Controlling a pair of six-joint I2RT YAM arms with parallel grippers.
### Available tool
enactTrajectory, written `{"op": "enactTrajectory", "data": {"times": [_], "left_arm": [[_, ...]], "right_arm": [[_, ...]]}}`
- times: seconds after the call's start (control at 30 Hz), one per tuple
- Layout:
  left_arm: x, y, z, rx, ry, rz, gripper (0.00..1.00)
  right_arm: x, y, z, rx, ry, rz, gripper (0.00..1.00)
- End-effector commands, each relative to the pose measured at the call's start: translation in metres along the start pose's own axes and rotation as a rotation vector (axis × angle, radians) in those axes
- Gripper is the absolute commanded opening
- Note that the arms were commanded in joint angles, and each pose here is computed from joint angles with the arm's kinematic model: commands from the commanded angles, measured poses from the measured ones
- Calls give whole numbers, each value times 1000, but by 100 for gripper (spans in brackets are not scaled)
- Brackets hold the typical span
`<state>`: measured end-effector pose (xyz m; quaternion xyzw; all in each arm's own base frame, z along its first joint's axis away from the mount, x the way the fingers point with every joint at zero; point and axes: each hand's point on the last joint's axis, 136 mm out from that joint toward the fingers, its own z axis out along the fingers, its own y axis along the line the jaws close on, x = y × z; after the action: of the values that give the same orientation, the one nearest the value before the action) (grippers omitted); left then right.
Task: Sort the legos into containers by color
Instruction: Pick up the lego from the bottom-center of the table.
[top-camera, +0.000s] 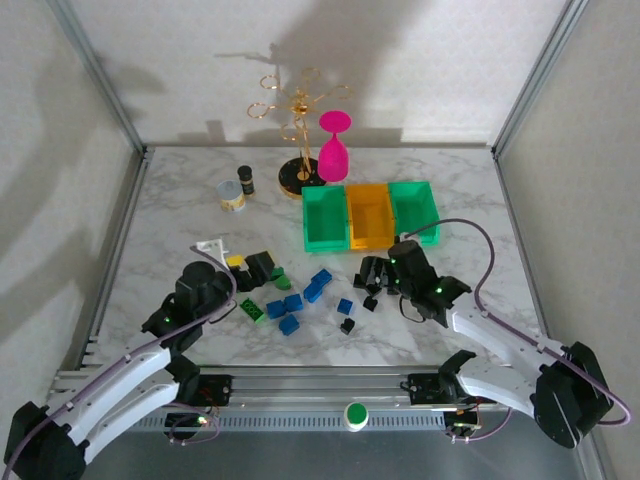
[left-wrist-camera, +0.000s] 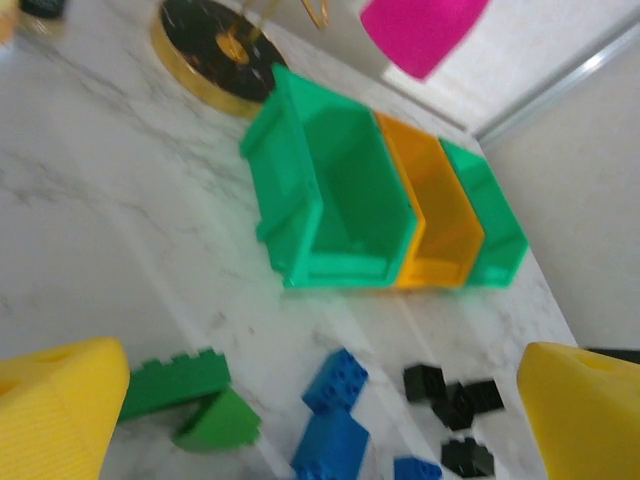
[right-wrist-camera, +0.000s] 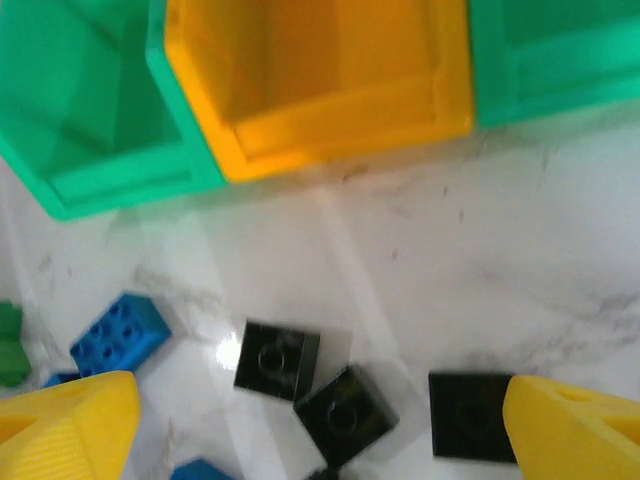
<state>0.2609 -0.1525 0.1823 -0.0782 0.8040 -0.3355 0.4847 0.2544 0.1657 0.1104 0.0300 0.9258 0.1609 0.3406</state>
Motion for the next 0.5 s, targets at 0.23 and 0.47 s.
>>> {"op": "enactTrajectory", "data": {"times": [0.23,0.47], "left_arm": [[36,-26,-1,40,65,1,99],[48,-43,7,51,94,39,99]], "right_arm": [[57,-4,0,125,173,11,82],[60,4,8,153,171,62,75]]}}
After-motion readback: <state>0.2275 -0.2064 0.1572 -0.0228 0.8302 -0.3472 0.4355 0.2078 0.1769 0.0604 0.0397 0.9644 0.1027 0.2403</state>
